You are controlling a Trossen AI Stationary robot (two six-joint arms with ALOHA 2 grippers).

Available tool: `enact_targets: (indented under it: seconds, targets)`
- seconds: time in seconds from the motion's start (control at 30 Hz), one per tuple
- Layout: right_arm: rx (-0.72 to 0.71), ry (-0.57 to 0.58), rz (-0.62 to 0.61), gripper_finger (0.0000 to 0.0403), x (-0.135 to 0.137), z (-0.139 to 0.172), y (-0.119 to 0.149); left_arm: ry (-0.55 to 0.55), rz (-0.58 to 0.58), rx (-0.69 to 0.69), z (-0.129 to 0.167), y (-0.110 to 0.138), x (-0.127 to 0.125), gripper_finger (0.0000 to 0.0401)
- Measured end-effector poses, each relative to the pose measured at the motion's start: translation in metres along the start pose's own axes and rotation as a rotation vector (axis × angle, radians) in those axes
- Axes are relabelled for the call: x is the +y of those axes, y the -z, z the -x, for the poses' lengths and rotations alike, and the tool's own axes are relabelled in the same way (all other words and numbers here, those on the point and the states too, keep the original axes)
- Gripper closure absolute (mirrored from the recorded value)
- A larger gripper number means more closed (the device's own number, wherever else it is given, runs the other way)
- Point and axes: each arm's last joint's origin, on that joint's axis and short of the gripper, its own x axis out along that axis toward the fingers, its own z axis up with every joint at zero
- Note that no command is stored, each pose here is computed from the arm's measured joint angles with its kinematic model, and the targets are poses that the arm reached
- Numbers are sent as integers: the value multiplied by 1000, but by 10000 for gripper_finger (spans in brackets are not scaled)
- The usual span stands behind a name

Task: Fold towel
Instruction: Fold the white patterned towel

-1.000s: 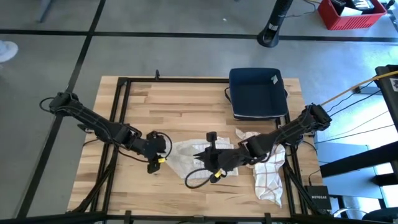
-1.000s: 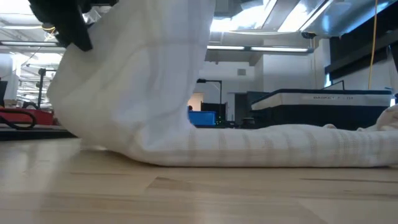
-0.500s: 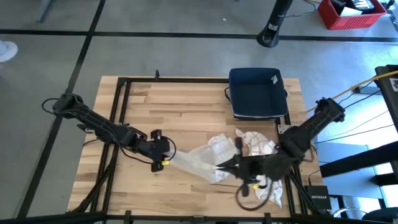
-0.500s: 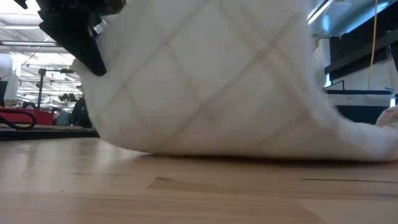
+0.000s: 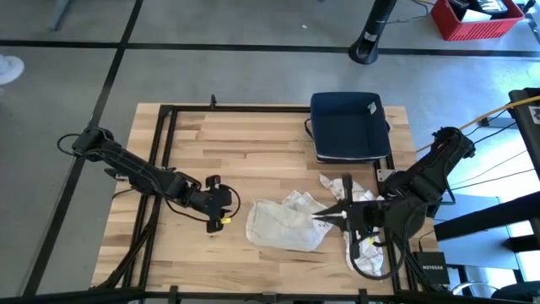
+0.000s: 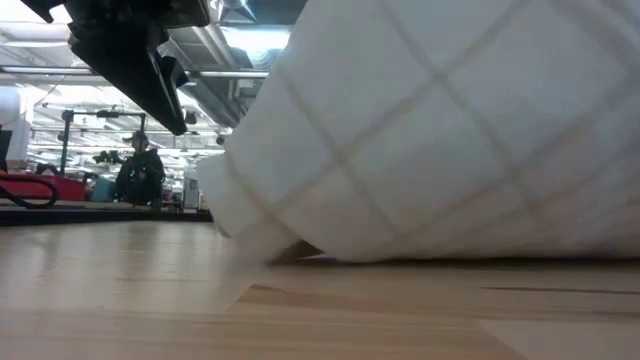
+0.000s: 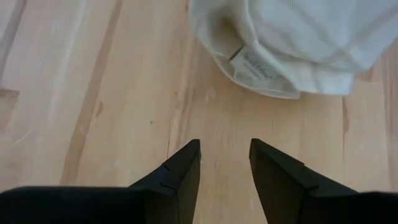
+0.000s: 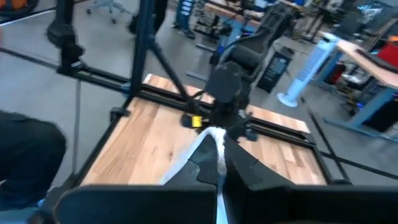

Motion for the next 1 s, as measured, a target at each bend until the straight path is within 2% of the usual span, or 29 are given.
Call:
enact_targets:
  seconds: [0.1, 0.23, 0.4, 0.47, 0.6, 0.7, 0.87, 1.0]
  targets:
    - [14, -18, -14, 396, 1, 0, 2, -30, -18, -29, -1, -2, 0, 271]
    - [56, -51, -61, 399, 4, -3, 7, -86, -37, -133, -7, -11, -2, 271]
    - [93, -49, -39, 396, 14, -14, 12, 33, 76, -205, -11, -24, -3, 271]
    - [99, -49, -35, 396, 15, -16, 13, 46, 159, -198, -13, -27, 3, 271]
    - [110, -49, -26, 395, 19, -20, 15, -29, 279, -115, -21, -23, 18, 271]
    - [111, -48, -26, 394, 19, -20, 15, -55, 315, -45, -32, -17, 21, 271]
    - [109, -49, -20, 394, 19, -20, 15, 107, 270, -1, -47, -20, 12, 271]
    - [112, -48, -17, 394, 19, -20, 15, 186, 276, -4, -47, -22, 8, 271]
